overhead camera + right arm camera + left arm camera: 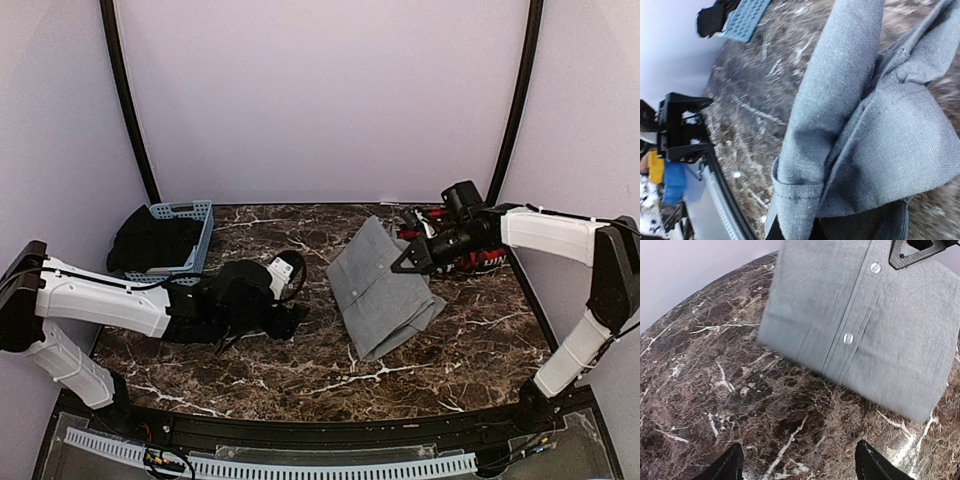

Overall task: Fold and stack the long sleeve shirts
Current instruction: Pick up the square-folded shirt from the center of the board, then turn over the square-folded shirt at the center of the board.

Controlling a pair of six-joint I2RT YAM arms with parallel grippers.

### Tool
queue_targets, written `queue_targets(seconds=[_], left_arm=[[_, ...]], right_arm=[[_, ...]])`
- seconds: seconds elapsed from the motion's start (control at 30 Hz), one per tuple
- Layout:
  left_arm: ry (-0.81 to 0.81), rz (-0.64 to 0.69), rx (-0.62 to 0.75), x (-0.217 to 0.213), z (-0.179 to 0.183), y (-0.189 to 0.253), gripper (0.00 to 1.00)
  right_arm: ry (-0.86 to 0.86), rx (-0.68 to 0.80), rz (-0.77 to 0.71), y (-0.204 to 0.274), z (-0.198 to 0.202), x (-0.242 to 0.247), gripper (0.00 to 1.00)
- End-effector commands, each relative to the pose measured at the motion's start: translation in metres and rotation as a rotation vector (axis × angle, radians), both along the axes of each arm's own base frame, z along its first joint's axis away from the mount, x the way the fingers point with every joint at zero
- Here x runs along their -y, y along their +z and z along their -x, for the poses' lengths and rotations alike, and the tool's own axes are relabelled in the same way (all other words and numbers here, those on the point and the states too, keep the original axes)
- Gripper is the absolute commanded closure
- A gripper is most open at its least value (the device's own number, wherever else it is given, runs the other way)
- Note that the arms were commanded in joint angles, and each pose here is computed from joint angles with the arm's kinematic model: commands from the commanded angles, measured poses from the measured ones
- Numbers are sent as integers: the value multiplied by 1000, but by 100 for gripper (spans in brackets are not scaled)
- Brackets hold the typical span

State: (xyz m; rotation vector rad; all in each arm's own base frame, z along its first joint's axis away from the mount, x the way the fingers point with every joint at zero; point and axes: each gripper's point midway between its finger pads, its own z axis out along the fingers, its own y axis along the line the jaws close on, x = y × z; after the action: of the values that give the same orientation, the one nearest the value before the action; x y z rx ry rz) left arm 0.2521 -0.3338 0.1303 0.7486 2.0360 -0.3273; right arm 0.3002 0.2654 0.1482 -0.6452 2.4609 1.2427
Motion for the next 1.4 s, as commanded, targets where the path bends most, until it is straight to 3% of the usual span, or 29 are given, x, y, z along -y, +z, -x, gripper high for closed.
queue_targets(seconds=[0.0, 0.27, 0.57, 0.97, 1.13, 1.37], left_arm=[[133, 11, 39, -28, -17, 30, 24], [259, 2, -4, -72, -39, 39, 22], [330, -32, -26, -96, -52, 33, 21], [535, -51, -144, -138, -62, 9, 21], [589, -37, -167, -160, -65, 8, 20], [628, -37, -185, -180, -70, 3, 20]], right_arm=[[-271, 163, 380, 32, -27, 71, 100], [-539, 275, 796, 88, -35, 150, 100], [-596, 353, 1218, 88, -26, 137, 100], [-205, 406, 1283, -15, 19, -22, 100], [-100, 428, 1222, -37, 48, -85, 89], [-2, 436, 1182, -63, 81, -132, 63]])
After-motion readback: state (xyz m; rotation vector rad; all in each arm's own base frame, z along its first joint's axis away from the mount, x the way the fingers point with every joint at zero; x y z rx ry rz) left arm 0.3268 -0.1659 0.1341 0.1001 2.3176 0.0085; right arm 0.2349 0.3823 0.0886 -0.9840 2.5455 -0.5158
